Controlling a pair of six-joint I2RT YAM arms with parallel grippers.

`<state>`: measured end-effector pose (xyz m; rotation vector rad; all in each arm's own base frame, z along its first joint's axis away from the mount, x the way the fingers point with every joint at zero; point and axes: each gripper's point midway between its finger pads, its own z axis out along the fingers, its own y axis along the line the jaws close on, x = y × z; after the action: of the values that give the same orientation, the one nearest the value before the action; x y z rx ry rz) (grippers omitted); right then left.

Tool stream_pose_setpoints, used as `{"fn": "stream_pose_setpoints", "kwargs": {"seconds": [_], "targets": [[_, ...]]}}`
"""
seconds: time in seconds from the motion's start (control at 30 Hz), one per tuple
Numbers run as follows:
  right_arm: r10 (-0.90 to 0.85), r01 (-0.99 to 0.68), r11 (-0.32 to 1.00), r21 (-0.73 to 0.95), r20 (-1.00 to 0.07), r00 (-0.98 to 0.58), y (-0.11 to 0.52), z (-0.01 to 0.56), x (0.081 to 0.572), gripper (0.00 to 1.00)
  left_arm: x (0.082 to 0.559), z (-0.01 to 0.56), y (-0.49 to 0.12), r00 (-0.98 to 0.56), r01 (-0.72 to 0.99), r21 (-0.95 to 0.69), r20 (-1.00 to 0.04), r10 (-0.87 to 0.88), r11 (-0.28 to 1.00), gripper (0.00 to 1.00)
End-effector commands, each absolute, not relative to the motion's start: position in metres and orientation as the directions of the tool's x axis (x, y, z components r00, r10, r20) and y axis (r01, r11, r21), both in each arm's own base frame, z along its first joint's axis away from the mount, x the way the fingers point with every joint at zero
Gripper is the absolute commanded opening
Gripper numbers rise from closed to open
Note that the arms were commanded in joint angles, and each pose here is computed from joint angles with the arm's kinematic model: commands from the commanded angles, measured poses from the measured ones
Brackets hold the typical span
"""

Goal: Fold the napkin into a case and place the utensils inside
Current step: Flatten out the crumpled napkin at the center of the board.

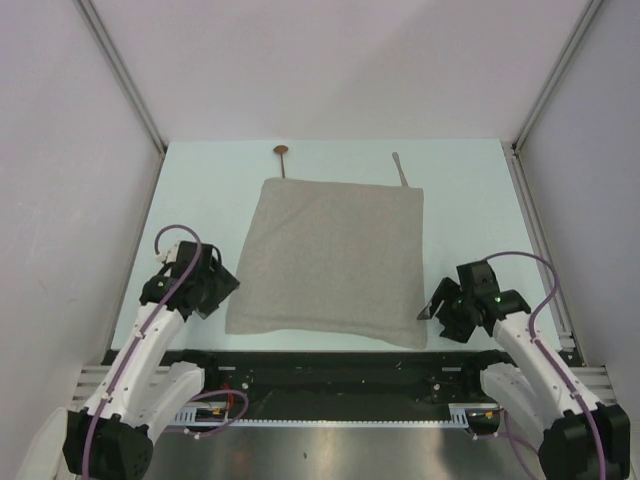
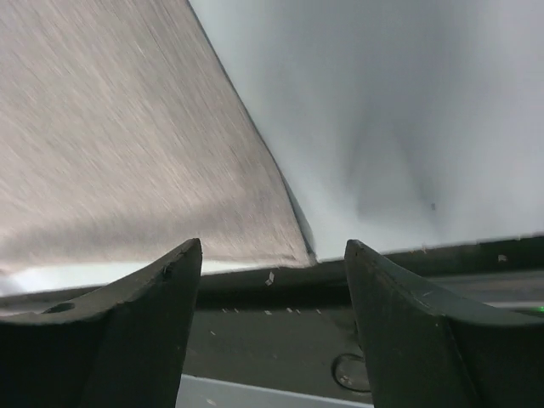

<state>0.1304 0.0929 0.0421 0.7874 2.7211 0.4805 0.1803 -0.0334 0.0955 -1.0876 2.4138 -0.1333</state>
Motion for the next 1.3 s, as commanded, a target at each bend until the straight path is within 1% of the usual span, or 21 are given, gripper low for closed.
{"fn": "stream_pose_setpoints", "kwargs": {"seconds": [0.0, 0.03, 0.07, 0.13, 0.17, 0.23, 0.27, 0.33, 0.4, 0.6, 0.77, 0.87, 0.97, 1.0, 1.07, 1.1, 1.13, 1.17, 1.2, 1.23, 1.27], "targets": [[0.514, 0.331, 0.803, 0.495, -0.297, -0.805, 0.104, 0.076, 0.193, 0.71, 0.232, 0.125, -0.068, -0.637, -0.444, -0.452, -0.449, -0.627, 0.774, 0.63], [0.53, 0.35, 0.799, 0.49, -0.298, -0.794, 0.105, 0.076, 0.206, 0.68, 0.246, 0.128, -0.076, -0.641, -0.395, -0.489, -0.46, -0.614, 0.778, 0.6], [0.536, 0.337, 0.799, 0.498, -0.334, -0.776, 0.107, 0.086, 0.22, 0.63, 0.251, 0.116, -0.08, -0.669, -0.409, -0.473, -0.426, -0.609, 0.78, 0.53], [0.503, 0.245, 0.811, 0.531, -0.42, -0.756, 0.123, 0.097, 0.247, 0.61, 0.267, 0.112, -0.087, -0.693, -0.366, -0.479, -0.432, -0.577, 0.798, 0.4], [0.485, 0.23, 0.82, 0.525, -0.421, -0.767, 0.13, 0.093, 0.253, 0.59, 0.27, 0.106, -0.091, -0.715, -0.364, -0.476, -0.409, -0.568, 0.801, 0.35], [0.444, 0.159, 0.838, 0.521, -0.484, -0.754, 0.143, 0.1, 0.274, 0.57, 0.279, 0.087, -0.098, -0.754, -0.365, -0.459, -0.364, -0.546, 0.81, 0.3], [0.434, 0.177, 0.849, 0.498, -0.466, -0.771, 0.145, 0.087, 0.28, 0.55, 0.281, 0.081, -0.1, -0.765, -0.368, -0.455, -0.348, -0.543, 0.811, 0.28], [0.437, 0.166, 0.838, 0.519, -0.458, -0.774, 0.151, 0.081, 0.292, 0.51, 0.285, 0.067, -0.103, -0.782, -0.379, -0.448, -0.313, -0.539, 0.81, 0.28], [0.446, 0.206, 0.838, 0.505, -0.417, -0.792, 0.152, 0.057, 0.295, 0.48, 0.286, 0.058, -0.104, -0.788, -0.399, -0.434, -0.289, -0.544, 0.808, 0.28], [0.455, 0.282, 0.865, 0.415, -0.414, -0.788, 0.134, 0.013, 0.307, 0.47, 0.281, 0.028, -0.101, -0.797, -0.439, -0.39, -0.246, -0.551, 0.809, 0.31], [0.437, 0.301, 0.891, 0.341, -0.462, -0.772, 0.113, 0.005, 0.337, 0.47, 0.284, 0.012, -0.1, -0.814, -0.453, -0.351, -0.213, -0.541, 0.82, 0.32], [0.384, 0.268, 0.919, 0.291, -0.499, -0.777, 0.11, 0.011, 0.358, 0.48, 0.301, 0.02, -0.095, -0.799, -0.455, -0.335, -0.256, -0.544, 0.825, 0.32], [0.355, 0.278, 0.933, 0.226, -0.475, -0.805, 0.104, 0.015, 0.352, 0.49, 0.31, 0.035, -0.094, -0.788, -0.445, -0.343, -0.29, -0.544, 0.827, 0.34], [0.343, 0.276, 0.938, 0.209, -0.449, -0.825, 0.104, 0.015, 0.342, 0.5, 0.311, 0.041, -0.095, -0.786, -0.435, -0.347, -0.304, -0.538, 0.831, 0.35], [0.343, 0.284, 0.939, 0.193, -0.465, -0.816, 0.1, 0.029, 0.332, 0.54, 0.306, 0.056, -0.092, -0.778, -0.416, -0.35, -0.341, -0.528, 0.839, 0.37], [0.33, 0.29, 0.944, 0.157, -0.445, -0.833, 0.097, 0.031, 0.317, 0.56, 0.301, 0.061, -0.093, -0.779, -0.403, -0.347, -0.356, -0.516, 0.847, 0.44], [0.344, 0.311, 0.939, 0.149, -0.448, -0.825, 0.094, 0.038, 0.311, 0.63, 0.297, 0.065, -0.089, -0.772, -0.404, -0.331, -0.377, -0.512, 0.853, 0.5], [0.358, 0.343, 0.931, 0.125, -0.486, -0.797, 0.084, 0.052, 0.307, 0.66, 0.282, 0.066, -0.087, -0.782, -0.41, -0.318, -0.36, -0.509, 0.855, 0.55], [0.375, 0.379, 0.921, 0.087, -0.461, -0.804, 0.075, 0.054, 0.29, 0.68, 0.277, 0.075, -0.081, -0.761, -0.421, -0.306, -0.394, -0.516, 0.854, 0.64], [0.417, 0.427, 0.9, 0.088, -0.457, -0.785, 0.07, 0.058, 0.282, 0.75, 0.269, 0.078, -0.076, -0.751, -0.442, -0.291, -0.397, -0.528, 0.848, 0.65], [0.45, 0.461, 0.882, 0.102, -0.476, -0.755, 0.064, 0.068, 0.276, 0.79, 0.249, 0.071, -0.064, -0.744, -0.512, -0.225, -0.367, -0.559, 0.829, 0.66]]}}
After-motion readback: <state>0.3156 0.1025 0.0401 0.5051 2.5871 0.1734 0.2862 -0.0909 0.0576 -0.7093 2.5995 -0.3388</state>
